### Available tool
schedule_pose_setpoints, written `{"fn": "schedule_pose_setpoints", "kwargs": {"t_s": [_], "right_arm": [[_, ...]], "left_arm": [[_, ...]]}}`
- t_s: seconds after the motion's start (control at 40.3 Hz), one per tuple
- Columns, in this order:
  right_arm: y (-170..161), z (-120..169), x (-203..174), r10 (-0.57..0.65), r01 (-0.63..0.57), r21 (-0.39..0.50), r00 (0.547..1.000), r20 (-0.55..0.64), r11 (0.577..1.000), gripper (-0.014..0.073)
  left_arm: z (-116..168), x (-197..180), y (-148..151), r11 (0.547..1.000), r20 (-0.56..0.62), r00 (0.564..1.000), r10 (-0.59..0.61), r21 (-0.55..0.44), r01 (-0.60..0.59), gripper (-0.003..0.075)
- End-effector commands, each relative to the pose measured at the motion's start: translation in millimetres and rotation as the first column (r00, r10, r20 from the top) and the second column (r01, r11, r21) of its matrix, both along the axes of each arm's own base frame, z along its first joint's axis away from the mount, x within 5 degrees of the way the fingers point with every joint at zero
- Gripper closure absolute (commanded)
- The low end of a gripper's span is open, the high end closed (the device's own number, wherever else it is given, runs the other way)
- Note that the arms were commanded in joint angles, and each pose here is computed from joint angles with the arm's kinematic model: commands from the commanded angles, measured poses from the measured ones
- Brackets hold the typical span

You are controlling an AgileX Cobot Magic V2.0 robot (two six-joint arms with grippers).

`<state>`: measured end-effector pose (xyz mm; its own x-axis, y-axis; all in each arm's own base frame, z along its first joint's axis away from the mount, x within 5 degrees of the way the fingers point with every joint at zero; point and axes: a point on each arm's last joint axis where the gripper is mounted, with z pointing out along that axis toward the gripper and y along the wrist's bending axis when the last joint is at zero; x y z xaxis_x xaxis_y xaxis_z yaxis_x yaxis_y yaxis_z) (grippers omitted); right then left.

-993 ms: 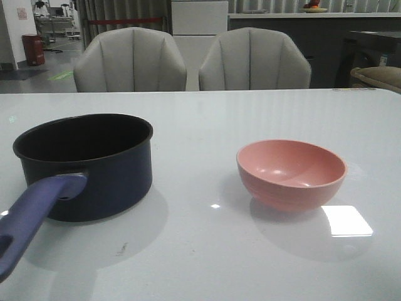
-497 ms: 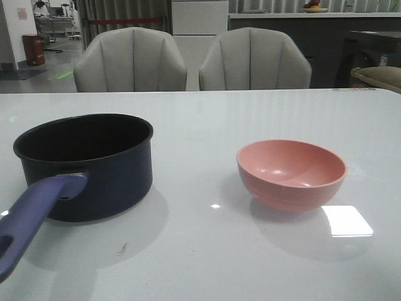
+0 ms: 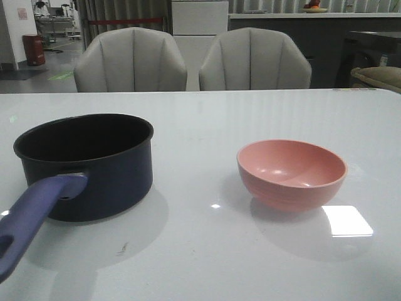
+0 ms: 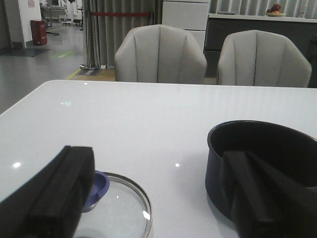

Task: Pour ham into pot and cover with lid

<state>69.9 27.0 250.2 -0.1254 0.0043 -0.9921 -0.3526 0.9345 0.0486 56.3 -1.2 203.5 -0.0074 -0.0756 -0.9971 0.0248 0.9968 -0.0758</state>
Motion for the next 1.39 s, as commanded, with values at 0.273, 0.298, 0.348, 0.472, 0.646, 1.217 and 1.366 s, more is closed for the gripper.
{"fn": "schedule_pose_setpoints", "kwargs": {"t_s": [0.273, 0.298, 0.348, 0.472, 0.646, 1.217, 1.366], "right_arm": [[0, 17, 1, -0.007, 0.004, 0.026, 0.994, 0.109, 1.000, 0.0448], [0, 17, 1, -0.007, 0.004, 0.026, 0.994, 0.109, 1.000, 0.0448], [0, 17, 1, -0.007, 0.004, 0.026, 0.994, 0.109, 1.000, 0.0448], [0, 17, 1, -0.007, 0.004, 0.026, 0.994, 0.109, 1.000, 0.0448], [0, 17, 1, -0.007, 0.004, 0.026, 0.994, 0.109, 1.000, 0.0448], [0, 17, 1, -0.007, 0.004, 0.026, 0.994, 0.109, 1.000, 0.0448], [0, 17, 1, -0.007, 0.004, 0.026, 0.994, 0.109, 1.000, 0.0448]], "left_arm": [[2, -1, 0, 1.000, 0.083, 0.997, -0.002, -0.005, 0.003, 0.0148], [2, -1, 0, 1.000, 0.083, 0.997, -0.002, -0.005, 0.003, 0.0148], [2, -1, 0, 1.000, 0.083, 0.997, -0.002, -0.005, 0.003, 0.0148], [2, -1, 0, 1.000, 0.083, 0.997, -0.002, -0.005, 0.003, 0.0148], [2, -1, 0, 1.000, 0.083, 0.997, -0.002, -0.005, 0.003, 0.0148], [14, -3, -1, 1.000, 0.192, 0.981, -0.008, -0.007, 0.010, 0.0148], [40, -6, 0, 1.000, 0.160, 0.987, -0.001, -0.007, 0.002, 0.0148]]}}
